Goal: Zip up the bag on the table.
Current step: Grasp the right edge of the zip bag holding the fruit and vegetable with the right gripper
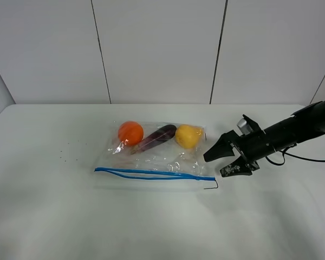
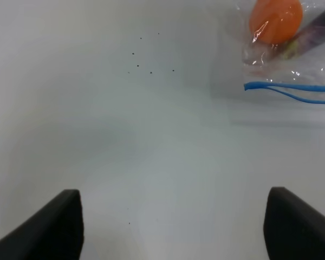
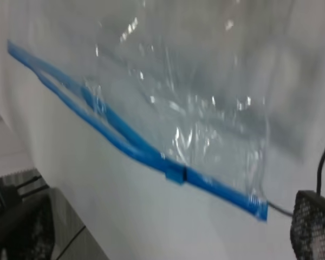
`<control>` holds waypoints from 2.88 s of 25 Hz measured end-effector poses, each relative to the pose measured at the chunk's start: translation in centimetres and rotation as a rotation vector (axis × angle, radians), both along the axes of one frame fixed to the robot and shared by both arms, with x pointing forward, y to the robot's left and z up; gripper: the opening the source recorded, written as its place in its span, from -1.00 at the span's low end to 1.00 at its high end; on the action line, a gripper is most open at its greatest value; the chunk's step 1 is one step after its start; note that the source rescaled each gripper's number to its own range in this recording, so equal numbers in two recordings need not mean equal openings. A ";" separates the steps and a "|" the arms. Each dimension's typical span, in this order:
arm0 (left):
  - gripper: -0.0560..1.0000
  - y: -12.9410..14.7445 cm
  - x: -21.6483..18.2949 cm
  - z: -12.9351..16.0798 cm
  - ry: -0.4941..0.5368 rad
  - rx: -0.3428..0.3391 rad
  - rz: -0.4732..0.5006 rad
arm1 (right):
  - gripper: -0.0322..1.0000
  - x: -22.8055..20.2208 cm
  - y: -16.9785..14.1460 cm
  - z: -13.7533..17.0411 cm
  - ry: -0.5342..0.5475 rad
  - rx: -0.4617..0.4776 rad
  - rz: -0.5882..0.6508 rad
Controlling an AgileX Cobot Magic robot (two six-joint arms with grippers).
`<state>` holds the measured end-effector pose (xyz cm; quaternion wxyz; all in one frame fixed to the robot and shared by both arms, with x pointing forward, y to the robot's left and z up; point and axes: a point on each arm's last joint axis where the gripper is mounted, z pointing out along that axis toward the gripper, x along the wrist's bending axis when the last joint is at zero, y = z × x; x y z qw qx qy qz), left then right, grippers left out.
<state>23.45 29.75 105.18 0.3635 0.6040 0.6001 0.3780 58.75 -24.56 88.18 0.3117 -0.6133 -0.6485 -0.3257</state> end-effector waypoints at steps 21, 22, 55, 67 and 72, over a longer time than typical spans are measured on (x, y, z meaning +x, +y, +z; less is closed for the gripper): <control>0.93 0.0 0.0 0.0 0.000 0.000 0.000 | 0.93 0.6 0.6 -2.5 -0.020 0.089 -0.017; 0.93 0.0 0.0 0.0 0.000 0.000 0.000 | 0.93 0.6 0.8 -2.5 -0.026 0.097 -0.016; 0.93 0.0 0.0 0.0 0.000 0.000 0.000 | 0.64 0.4 2.1 -4.8 0.003 0.191 -0.012; 0.93 0.0 0.0 0.0 0.000 0.000 0.000 | 0.18 0.3 2.1 -4.8 0.008 0.195 0.001; 0.93 0.0 0.0 0.0 0.000 0.000 0.000 | -0.01 0.3 1.5 -4.8 0.009 0.200 -0.004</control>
